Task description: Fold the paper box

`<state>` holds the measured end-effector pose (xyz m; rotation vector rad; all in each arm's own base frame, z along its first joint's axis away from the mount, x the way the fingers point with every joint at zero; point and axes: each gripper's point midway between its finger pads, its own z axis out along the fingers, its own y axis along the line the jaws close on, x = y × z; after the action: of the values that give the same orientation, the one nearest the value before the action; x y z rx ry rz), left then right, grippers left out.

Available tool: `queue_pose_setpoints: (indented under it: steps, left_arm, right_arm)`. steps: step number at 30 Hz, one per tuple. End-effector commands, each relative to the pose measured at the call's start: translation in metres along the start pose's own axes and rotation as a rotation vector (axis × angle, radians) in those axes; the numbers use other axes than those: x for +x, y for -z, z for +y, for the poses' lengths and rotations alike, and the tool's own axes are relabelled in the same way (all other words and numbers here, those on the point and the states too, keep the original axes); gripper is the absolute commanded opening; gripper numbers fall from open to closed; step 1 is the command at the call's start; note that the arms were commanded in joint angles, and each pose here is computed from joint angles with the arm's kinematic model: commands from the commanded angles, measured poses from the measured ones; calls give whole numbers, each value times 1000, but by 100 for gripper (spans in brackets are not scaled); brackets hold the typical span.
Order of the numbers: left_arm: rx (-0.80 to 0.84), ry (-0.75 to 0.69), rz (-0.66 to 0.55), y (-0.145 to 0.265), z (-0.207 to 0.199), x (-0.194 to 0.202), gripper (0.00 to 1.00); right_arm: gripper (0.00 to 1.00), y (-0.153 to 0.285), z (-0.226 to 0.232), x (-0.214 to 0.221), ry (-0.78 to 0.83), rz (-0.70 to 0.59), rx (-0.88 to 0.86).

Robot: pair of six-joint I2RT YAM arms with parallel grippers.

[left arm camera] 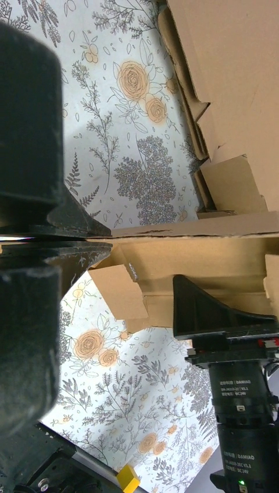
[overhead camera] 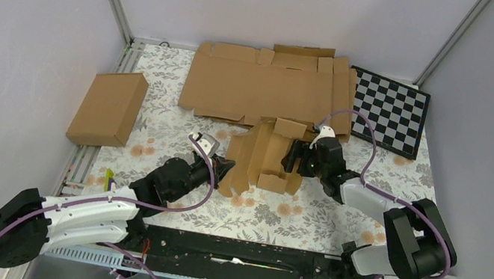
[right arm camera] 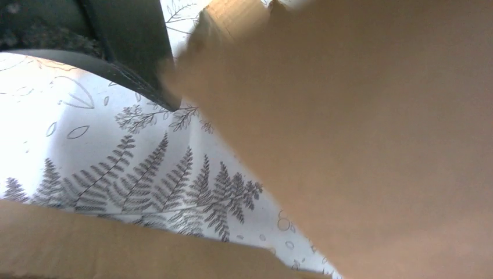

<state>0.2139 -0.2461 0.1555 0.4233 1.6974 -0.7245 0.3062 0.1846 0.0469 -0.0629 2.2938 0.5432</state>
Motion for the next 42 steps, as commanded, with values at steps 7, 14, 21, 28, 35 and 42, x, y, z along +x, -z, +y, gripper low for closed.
queue_pose_setpoints:
  steps: [7,14,21,28,35,42]
  left_arm:
    - [28,29,-107,-4,-10,-38,0]
    - [37,44,-97,-3,-12,-35,0]
    - [56,89,-118,1,-16,-37,0]
    - [67,123,-124,4,-18,-38,0]
    - [70,137,-119,5,-18,-34,0]
    - [69,130,-114,5,-17,-32,0]
  right_arm:
    - [78,9,16,36,177,82,41]
    - [81,17,29,58,159,122,9]
    - [91,24,39,54,140,102,-19]
    - [98,25,45,48,137,73,-12]
    - [100,29,68,53,160,62,-174]
    - [100,25,63,43,210,32,-136]
